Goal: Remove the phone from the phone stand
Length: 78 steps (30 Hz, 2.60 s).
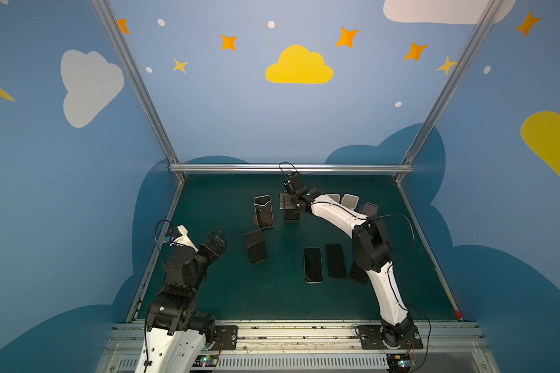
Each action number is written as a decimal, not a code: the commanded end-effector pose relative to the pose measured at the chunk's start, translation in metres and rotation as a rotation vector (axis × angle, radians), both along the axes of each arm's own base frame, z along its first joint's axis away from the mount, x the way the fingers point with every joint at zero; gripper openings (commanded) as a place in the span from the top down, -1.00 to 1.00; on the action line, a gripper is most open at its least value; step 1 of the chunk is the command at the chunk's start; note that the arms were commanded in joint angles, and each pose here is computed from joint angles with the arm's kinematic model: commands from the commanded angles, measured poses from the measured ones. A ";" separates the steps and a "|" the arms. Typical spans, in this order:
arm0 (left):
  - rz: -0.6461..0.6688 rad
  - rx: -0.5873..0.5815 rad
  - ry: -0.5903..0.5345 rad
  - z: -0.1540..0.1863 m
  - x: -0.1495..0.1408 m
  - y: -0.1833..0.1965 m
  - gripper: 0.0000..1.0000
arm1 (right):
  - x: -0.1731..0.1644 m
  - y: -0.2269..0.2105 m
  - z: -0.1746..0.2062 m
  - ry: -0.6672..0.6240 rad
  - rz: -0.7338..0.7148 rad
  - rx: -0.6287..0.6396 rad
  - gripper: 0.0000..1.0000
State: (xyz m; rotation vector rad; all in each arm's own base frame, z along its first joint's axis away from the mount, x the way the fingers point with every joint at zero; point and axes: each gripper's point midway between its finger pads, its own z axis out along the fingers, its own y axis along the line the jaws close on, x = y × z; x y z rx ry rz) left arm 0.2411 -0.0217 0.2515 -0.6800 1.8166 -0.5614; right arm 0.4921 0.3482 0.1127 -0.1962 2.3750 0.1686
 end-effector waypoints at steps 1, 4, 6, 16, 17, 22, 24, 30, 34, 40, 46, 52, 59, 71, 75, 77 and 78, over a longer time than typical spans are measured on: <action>-0.013 0.013 0.005 -0.002 0.000 -0.002 -1.00 | 0.009 0.004 0.003 -0.033 -0.017 0.006 -0.78; -0.016 0.018 0.010 -0.003 0.001 -0.002 -0.99 | 0.013 0.004 0.000 -0.042 -0.015 -0.003 -0.72; -0.015 0.021 0.020 -0.005 0.002 -0.003 -0.99 | 0.016 0.003 -0.002 -0.040 -0.017 0.007 -0.66; -0.015 0.023 0.020 -0.005 0.002 -0.003 -0.99 | 0.014 0.007 0.000 -0.055 -0.001 0.021 -0.43; -0.015 0.023 0.020 -0.005 0.002 -0.003 -0.99 | 0.014 0.006 0.001 -0.058 0.001 0.021 -0.43; -0.017 0.023 0.020 -0.005 0.002 -0.003 -0.99 | 0.009 0.006 0.011 -0.075 0.006 0.027 -0.43; -0.016 0.023 0.018 -0.004 0.002 -0.003 -0.99 | 0.007 0.006 0.018 -0.085 0.015 0.028 -0.43; -0.014 0.025 0.007 -0.001 0.001 -0.002 -0.99 | 0.001 0.007 0.037 -0.115 0.037 0.026 -0.42; -0.018 0.029 0.011 -0.002 0.001 -0.002 -0.99 | -0.004 0.009 0.047 -0.138 0.051 0.026 -0.43; 0.005 0.036 0.007 0.000 0.000 0.002 -0.99 | -0.009 0.012 0.055 -0.155 0.068 0.016 -0.44; 0.007 0.036 0.008 0.000 -0.001 0.002 -0.99 | -0.016 0.013 0.070 -0.175 0.077 0.012 -0.44; 0.016 0.035 0.003 0.001 -0.002 0.004 -0.99 | -0.026 0.007 0.080 -0.209 0.073 -0.011 -0.44; 0.015 0.037 0.004 0.001 -0.002 0.004 -0.99 | -0.038 0.014 0.088 -0.209 0.100 0.012 -0.43; 0.026 0.035 -0.008 0.003 -0.004 0.006 -0.99 | -0.074 0.014 0.088 -0.162 0.132 -0.029 -0.43; 0.029 0.014 -0.022 0.005 -0.005 0.006 -0.99 | -0.095 0.014 0.090 -0.146 0.150 -0.048 -0.43; 0.027 0.005 -0.032 0.007 -0.005 0.005 -0.99 | -0.104 0.013 0.088 -0.134 0.154 -0.046 -0.43; 0.027 0.003 -0.034 0.007 -0.006 0.005 -0.99 | -0.108 0.013 0.086 -0.126 0.154 -0.042 -0.43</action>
